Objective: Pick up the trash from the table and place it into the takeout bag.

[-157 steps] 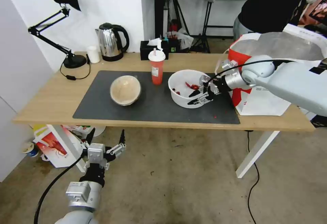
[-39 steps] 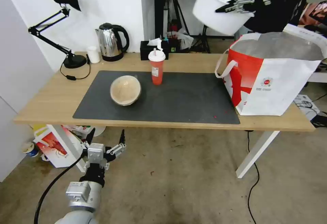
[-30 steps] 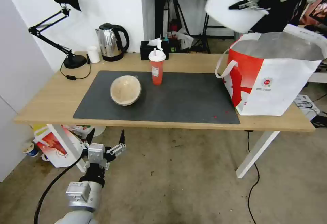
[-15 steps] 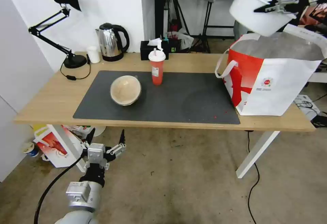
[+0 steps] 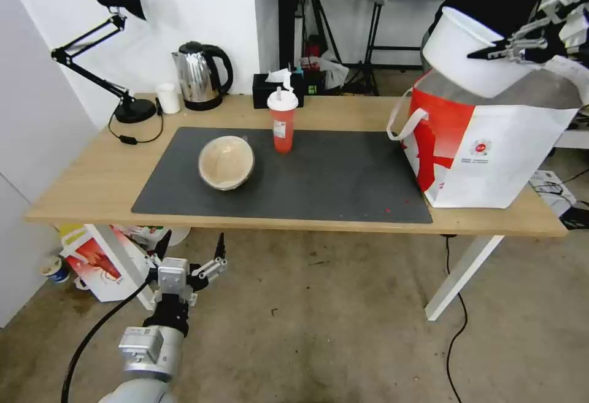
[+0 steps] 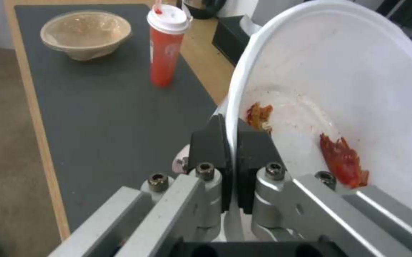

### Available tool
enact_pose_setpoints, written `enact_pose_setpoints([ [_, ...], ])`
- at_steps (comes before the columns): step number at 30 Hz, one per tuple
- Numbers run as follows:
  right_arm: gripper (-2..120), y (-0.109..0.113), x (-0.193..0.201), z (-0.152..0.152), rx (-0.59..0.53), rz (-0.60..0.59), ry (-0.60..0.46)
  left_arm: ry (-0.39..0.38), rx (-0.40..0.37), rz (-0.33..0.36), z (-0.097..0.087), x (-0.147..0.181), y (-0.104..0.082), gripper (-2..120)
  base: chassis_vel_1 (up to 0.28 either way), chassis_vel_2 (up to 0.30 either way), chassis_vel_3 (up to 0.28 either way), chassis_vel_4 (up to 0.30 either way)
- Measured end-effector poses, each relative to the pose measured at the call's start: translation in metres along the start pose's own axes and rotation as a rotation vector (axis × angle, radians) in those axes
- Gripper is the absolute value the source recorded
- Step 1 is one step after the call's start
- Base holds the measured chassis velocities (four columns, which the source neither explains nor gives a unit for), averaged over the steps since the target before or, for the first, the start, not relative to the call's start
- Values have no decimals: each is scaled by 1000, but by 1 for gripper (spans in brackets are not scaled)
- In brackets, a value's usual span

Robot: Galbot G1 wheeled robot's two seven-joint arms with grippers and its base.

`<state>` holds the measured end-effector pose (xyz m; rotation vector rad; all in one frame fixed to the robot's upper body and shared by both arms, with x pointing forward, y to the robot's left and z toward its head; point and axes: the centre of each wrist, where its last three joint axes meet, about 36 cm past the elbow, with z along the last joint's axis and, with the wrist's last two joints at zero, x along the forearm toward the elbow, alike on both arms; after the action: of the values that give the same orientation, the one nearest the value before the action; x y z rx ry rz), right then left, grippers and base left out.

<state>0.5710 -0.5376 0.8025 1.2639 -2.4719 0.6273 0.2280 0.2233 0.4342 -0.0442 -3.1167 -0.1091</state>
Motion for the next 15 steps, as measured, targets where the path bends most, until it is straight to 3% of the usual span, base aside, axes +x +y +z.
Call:
enact_pose_setpoints([
  [15, 0, 0, -10, 33, -46, -1, -9, 0, 0, 0, 0, 0, 0, 100, 0, 0, 0, 0],
])
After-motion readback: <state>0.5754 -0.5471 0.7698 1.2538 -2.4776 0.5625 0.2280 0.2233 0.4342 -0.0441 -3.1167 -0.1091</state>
